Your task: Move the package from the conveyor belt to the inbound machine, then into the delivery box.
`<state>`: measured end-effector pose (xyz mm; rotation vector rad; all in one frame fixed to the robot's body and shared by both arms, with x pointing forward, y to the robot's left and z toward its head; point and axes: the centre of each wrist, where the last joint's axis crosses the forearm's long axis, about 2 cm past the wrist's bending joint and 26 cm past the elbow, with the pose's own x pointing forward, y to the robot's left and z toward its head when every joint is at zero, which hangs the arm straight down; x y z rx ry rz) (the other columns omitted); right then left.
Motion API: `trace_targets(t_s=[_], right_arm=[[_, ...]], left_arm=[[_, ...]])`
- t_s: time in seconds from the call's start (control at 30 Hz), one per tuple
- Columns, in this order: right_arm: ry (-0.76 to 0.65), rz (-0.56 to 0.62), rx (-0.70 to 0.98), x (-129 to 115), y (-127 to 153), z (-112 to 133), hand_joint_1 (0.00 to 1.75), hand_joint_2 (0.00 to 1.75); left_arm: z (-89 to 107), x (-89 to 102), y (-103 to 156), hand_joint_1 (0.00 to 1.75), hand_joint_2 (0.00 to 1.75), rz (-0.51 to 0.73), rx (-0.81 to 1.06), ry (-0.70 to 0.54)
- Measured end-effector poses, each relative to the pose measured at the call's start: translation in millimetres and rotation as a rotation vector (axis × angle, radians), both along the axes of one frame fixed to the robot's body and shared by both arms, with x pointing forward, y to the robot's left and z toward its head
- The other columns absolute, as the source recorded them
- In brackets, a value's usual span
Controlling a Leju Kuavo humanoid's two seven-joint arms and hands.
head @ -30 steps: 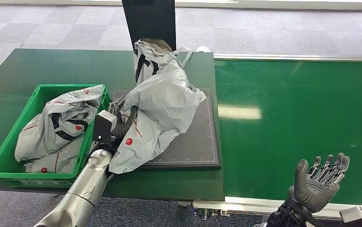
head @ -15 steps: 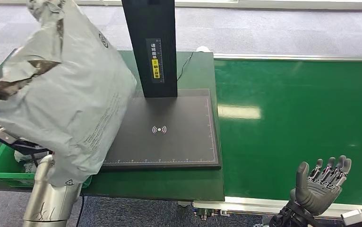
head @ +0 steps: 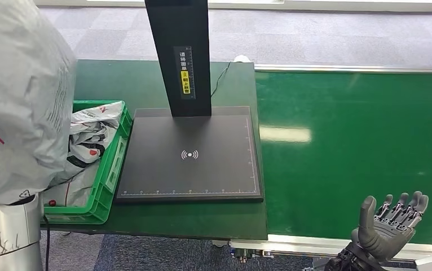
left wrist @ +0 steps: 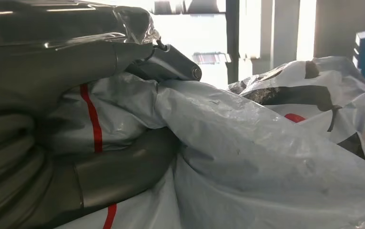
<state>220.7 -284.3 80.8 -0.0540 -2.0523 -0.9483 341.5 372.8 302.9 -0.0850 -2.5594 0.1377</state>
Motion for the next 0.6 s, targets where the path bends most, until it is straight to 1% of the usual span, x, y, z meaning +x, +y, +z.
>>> trace_targets(t_s=[0.13,0.3,0.37,0.6], right_arm=[[-0.001,-0.007,-0.008,0,-1,2,0.0,1.75],[-0.006,-0.027,-0.005,-2,-2,6,0.0,1.75],[-0.008,-0.04,-0.001,-3,-2,8,0.0,1.75],[-0.037,-0.052,-0.009,-5,-1,20,0.0,1.75]], left_arm=[[2.1,18.7,30,1.75,1.75,0.16,0.07,0.075],[-5.3,44.4,54,1.75,1.75,0.364,0.181,0.193],[-10.4,49.9,58,1.75,1.75,0.423,0.222,0.224],[-24.2,60.7,53,1.75,1.75,0.527,0.345,0.297]])
